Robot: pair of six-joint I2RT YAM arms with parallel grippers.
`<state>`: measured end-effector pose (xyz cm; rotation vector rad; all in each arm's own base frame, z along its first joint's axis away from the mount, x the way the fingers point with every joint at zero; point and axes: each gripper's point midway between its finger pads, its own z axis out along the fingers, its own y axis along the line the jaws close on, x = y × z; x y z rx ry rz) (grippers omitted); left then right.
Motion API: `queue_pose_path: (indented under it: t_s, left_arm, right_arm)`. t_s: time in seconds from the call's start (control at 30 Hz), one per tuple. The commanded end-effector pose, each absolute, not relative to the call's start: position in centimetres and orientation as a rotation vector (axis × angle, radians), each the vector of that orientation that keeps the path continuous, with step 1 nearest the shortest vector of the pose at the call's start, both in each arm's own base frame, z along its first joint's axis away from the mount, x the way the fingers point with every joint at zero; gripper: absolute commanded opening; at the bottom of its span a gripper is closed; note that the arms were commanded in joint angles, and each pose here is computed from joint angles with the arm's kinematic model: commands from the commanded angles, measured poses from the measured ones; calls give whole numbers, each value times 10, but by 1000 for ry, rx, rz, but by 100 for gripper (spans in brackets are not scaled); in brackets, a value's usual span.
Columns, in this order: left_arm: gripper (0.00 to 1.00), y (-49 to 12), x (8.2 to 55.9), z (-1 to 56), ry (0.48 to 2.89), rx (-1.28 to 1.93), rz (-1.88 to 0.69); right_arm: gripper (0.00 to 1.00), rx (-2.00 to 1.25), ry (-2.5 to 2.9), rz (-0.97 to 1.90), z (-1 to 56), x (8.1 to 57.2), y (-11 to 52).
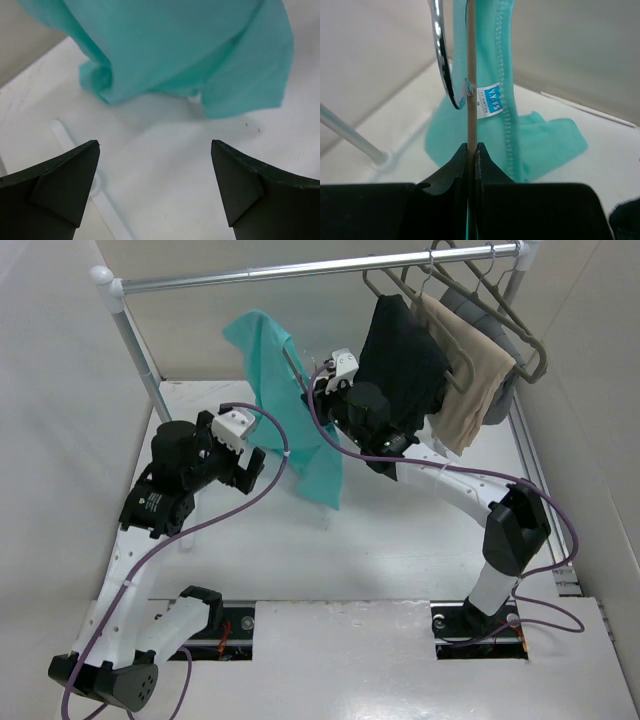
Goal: Place the t-shirt on the hanger
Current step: Place tshirt on hanger
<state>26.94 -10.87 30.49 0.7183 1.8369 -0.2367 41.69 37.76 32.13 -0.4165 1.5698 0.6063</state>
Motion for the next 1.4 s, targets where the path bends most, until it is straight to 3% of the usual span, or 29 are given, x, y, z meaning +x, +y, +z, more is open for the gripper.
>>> queue_pose_path:
  t_s: [0.0, 0.1, 0.27, 0.63, 0.67, 0.77, 0.83, 1.0, 1.17, 1.23, 1.33, 1.37]
  left_arm:
    - [91, -117, 251, 271, 1900, 815, -308]
    - [100, -131, 245, 241, 1912, 886, -394]
    - [100, -157, 252, 218, 1876, 917, -471]
    - [98, -168, 306, 171, 1928, 662, -321]
    - [93, -163, 310, 165, 1941, 644, -288]
    - [30, -167, 305, 159, 1945, 681, -317]
    - [0, -164, 297, 158, 1967, 710, -314]
    - [0, -149, 260, 142, 1965, 945, -251]
    - [0, -134, 220, 136, 1794, 1348, -174]
    - [14, -126, 213, 141, 1705, 1457, -107]
    - [13, -122, 201, 139, 1615, 1581, -78]
    - [7, -124, 200, 140, 1599, 1593, -87]
  right_arm:
    - [0, -229, 1317, 806, 418, 402, 401]
    - [0, -145, 1379, 897, 400, 400, 417]
    - [0, -79, 1355, 923, 415, 403, 427]
    - [0, -20, 1373, 982, 410, 395, 442]
    - [0, -7, 1363, 999, 413, 395, 442]
    - [0, -5, 1377, 1000, 407, 393, 441]
    - [0, 23, 1395, 966, 397, 397, 435]
    - [0, 41, 1403, 940, 391, 407, 428]
    - [0, 67, 1395, 925, 393, 414, 428]
    - [0, 67, 1395, 925, 392, 415, 430]
    - [0, 64, 1405, 919, 389, 417, 432]
    - [0, 64, 1405, 919, 389, 417, 432]
